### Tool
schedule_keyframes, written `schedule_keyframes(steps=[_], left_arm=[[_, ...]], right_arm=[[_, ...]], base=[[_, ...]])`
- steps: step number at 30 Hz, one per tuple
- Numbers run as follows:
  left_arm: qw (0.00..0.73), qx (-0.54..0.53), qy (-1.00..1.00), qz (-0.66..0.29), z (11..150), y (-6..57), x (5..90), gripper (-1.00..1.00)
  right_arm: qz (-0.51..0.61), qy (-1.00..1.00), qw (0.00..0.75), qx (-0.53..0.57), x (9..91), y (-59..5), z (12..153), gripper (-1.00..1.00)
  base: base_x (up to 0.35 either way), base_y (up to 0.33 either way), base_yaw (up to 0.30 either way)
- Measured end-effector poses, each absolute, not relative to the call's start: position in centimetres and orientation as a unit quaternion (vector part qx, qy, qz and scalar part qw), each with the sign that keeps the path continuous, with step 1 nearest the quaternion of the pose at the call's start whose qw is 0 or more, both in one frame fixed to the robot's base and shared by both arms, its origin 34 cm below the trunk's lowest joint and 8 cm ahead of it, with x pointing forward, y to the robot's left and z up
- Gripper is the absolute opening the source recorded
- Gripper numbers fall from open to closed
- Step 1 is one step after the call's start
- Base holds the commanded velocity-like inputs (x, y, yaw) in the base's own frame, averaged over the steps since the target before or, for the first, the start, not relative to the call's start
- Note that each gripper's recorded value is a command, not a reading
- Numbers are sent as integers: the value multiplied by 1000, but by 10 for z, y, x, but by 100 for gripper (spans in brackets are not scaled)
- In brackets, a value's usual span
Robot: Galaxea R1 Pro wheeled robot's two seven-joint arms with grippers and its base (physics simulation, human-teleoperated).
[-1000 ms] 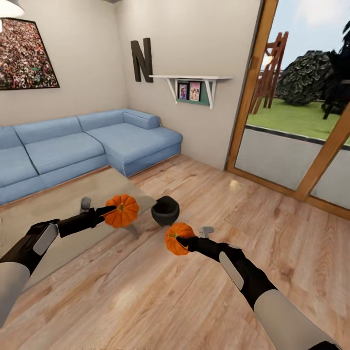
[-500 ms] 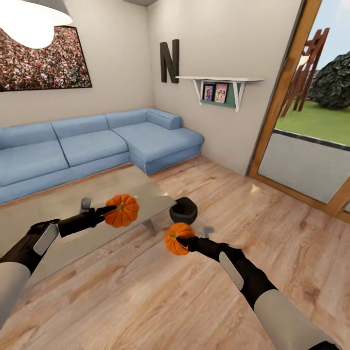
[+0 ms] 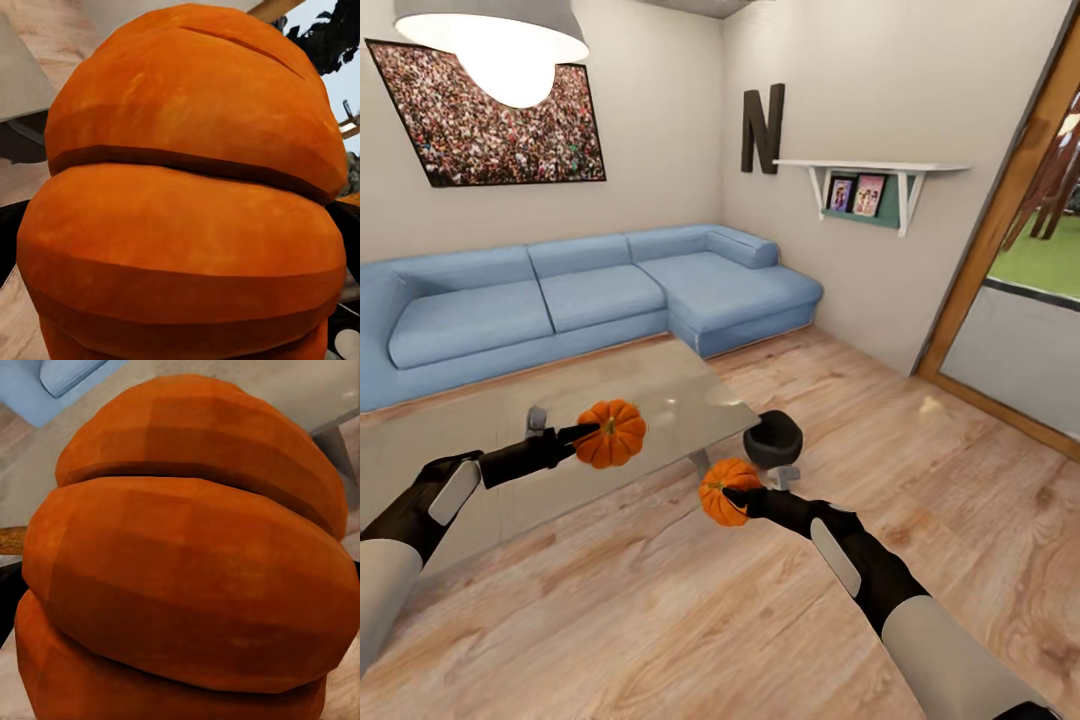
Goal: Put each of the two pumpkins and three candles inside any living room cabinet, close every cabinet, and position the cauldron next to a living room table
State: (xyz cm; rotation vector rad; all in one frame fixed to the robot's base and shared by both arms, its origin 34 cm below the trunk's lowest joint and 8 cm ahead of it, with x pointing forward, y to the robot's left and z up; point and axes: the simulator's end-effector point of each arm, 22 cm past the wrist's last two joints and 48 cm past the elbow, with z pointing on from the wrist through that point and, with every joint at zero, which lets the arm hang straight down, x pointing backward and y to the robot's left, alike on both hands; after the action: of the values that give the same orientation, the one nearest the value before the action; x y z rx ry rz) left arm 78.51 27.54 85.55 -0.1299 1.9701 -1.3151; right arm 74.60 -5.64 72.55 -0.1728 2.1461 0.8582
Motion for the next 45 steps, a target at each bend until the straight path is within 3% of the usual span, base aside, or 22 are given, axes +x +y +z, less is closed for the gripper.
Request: schedule_keyframes(steps=[35, 45], left_arm=[[382, -49, 765, -516, 892, 277, 785, -100], [399, -107, 746, -522, 888, 308, 791, -100]], right_arm=[[340, 845, 407, -71, 748, -56, 761, -100], [340, 846, 406, -71, 748, -56, 760, -100]], base=[[0, 0, 239], [0, 0, 284]])
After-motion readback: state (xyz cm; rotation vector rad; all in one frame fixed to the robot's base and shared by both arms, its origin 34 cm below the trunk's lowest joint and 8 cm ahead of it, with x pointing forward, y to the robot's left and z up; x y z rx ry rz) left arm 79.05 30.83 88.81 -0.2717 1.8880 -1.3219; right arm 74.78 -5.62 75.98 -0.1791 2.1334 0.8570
